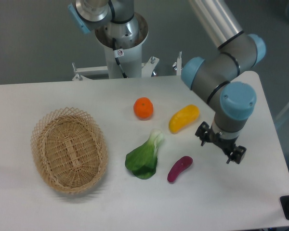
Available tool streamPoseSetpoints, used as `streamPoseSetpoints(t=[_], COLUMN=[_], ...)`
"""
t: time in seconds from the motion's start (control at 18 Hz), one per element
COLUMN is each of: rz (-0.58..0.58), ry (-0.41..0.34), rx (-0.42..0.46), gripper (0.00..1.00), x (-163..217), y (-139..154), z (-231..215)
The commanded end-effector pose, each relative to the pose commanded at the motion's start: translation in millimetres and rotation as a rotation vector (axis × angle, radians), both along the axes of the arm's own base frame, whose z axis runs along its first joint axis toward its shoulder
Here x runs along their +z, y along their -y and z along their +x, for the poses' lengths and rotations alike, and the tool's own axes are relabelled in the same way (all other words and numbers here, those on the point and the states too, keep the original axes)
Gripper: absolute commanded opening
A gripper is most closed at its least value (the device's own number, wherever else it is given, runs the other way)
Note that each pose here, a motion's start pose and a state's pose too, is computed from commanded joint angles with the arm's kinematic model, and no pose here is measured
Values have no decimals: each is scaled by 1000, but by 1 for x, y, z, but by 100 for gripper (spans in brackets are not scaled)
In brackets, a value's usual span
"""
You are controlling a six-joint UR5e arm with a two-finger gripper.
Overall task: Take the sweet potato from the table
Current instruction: 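Lower the gripper over the purple sweet potato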
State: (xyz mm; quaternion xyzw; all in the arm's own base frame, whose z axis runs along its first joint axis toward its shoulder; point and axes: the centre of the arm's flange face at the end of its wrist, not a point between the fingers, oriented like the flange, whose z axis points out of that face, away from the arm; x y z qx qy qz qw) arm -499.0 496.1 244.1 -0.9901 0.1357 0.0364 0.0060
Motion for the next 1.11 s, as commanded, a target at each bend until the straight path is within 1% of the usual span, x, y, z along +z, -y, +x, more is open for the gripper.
streamPoseSetpoints(t=[0.06,0.17,0.28,0.56,0.78,0.94,1.0,1.06,1.11], rz=[4,27,38,33,22,16,13,12,13], ry=[-1,-30,-43,-9,3,12,15,14,13], rx=[1,-16,-27,-58,-67,-67,-67,-67,-66], gripper=[100,100,100,100,100,85,78,65,59], x=[-8,-21,-29,-47,-60,-64,-66,-65,-64], y=[-5,-13,-14,-22,-25,-22,-22,-22,-22], z=[9,25,33,58,66,69,71,71,71])
